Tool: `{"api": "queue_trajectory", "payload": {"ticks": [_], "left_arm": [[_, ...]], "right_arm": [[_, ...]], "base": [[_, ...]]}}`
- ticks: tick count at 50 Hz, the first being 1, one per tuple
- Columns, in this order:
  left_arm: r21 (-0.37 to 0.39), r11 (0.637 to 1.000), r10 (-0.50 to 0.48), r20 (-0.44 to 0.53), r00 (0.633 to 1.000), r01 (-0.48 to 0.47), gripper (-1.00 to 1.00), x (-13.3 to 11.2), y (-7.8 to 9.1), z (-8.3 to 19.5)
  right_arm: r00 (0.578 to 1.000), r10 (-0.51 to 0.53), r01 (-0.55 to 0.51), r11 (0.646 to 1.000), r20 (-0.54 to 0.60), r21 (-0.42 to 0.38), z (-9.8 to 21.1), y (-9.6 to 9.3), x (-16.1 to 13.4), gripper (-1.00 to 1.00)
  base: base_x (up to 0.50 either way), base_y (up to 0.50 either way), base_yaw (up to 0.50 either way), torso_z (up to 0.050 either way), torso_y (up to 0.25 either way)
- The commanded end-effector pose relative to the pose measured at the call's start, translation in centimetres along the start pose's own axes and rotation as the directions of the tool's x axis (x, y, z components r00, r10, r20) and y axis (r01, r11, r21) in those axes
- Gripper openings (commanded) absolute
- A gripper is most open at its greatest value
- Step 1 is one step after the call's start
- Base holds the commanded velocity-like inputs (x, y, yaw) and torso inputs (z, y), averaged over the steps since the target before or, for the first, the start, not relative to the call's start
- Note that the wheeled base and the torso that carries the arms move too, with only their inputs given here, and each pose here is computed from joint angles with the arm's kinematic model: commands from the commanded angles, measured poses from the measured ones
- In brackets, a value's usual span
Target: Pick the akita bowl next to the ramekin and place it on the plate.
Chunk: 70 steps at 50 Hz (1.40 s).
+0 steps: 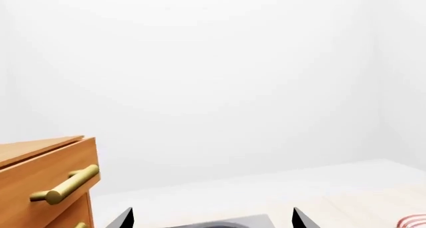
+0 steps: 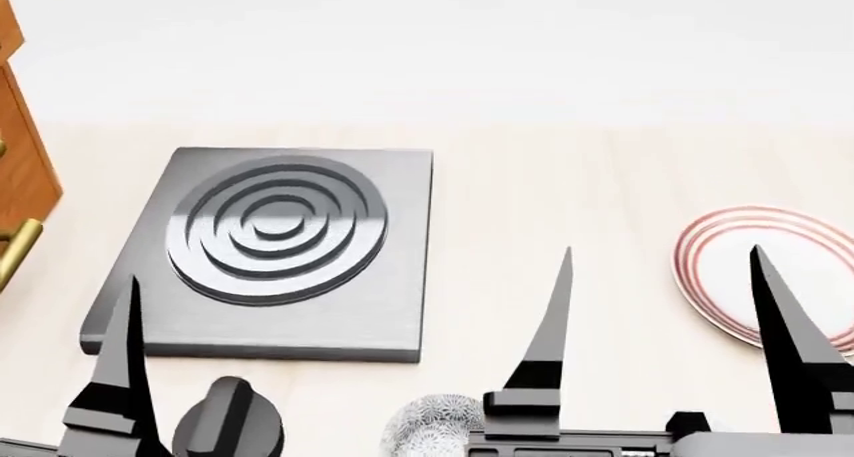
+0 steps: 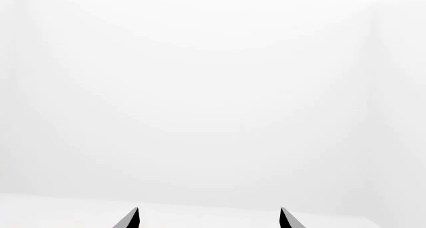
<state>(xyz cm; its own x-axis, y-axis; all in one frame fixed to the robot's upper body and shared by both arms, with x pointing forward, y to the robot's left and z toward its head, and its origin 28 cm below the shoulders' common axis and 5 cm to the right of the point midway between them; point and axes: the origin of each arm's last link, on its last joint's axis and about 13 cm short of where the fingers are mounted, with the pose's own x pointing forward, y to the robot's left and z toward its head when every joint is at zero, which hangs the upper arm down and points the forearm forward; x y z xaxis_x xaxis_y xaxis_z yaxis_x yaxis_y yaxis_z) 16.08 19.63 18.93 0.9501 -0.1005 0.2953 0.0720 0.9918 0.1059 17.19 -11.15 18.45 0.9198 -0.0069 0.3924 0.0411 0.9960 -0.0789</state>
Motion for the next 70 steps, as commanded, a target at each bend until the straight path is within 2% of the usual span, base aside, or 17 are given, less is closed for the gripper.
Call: {"api": "queue_trajectory", "payload": {"ticks": [1, 24, 26, 29, 37, 50, 51, 70], "left_arm": [[-0.021, 1.0, -0.011, 0.017, 1.0, 0.012, 1.0, 0.19, -0.08, 0.25], [-0.016, 1.0, -0.009, 0.015, 1.0, 0.009, 1.0, 0.03, -0.05, 0.22], [-0.013, 1.0, -0.009, 0.016, 1.0, 0.009, 1.0, 0.03, -0.04, 0.24], [-0.009, 1.0, -0.015, 0.018, 1.0, 0.015, 1.0, 0.08, -0.08, 0.15], [-0.003, 1.0, -0.024, 0.02, 1.0, 0.024, 1.0, 0.05, -0.09, 0.02], [0.001, 1.0, -0.024, 0.02, 1.0, 0.024, 1.0, 0.02, -0.08, 0.03], [0.0, 1.0, -0.023, 0.018, 1.0, 0.023, 1.0, 0.07, -0.05, -0.11], [0.002, 1.0, -0.025, 0.017, 1.0, 0.025, 1.0, 0.0, -0.07, -0.06]], "right_arm": [[1.0, -0.002, 0.002, 1.0, 0.006, 0.0, 0.08, -0.12, 0.14, 1.0], [1.0, 0.003, -0.003, 1.0, 0.009, -0.003, 0.01, -0.12, 0.01, 1.0], [1.0, 0.008, -0.008, 1.0, 0.025, 0.016, 0.14, -0.13, -0.05, 1.0], [1.0, 0.01, -0.009, 1.0, 0.018, -0.01, -0.03, -0.02, -0.05, 1.0], [1.0, 0.015, -0.015, 1.0, 0.011, -0.009, -0.15, 0.03, -0.09, 1.0], [1.0, 0.023, -0.023, 1.0, 0.018, -0.003, -0.13, 0.19, -0.12, 1.0], [1.0, 0.017, -0.018, 1.0, 0.016, 0.023, -0.24, 0.16, -0.15, 1.0], [1.0, 0.021, -0.021, 1.0, 0.021, 0.01, -0.13, 0.13, -0.37, 1.0]], "base": [[0.22, 0.0, 0.0, 0.0, 0.0], [0.22, 0.0, 0.0, 0.0, 0.0], [0.11, 0.0, 0.0, 0.0, 0.0], [0.0, 0.0, 0.0, 0.0, 0.0], [0.0, 0.0, 0.0, 0.0, 0.0], [0.0, 0.0, 0.0, 0.0, -0.105], [0.0, 0.0, 0.0, 0.0, -0.113], [0.0, 0.0, 0.0, 0.0, -0.112]]}}
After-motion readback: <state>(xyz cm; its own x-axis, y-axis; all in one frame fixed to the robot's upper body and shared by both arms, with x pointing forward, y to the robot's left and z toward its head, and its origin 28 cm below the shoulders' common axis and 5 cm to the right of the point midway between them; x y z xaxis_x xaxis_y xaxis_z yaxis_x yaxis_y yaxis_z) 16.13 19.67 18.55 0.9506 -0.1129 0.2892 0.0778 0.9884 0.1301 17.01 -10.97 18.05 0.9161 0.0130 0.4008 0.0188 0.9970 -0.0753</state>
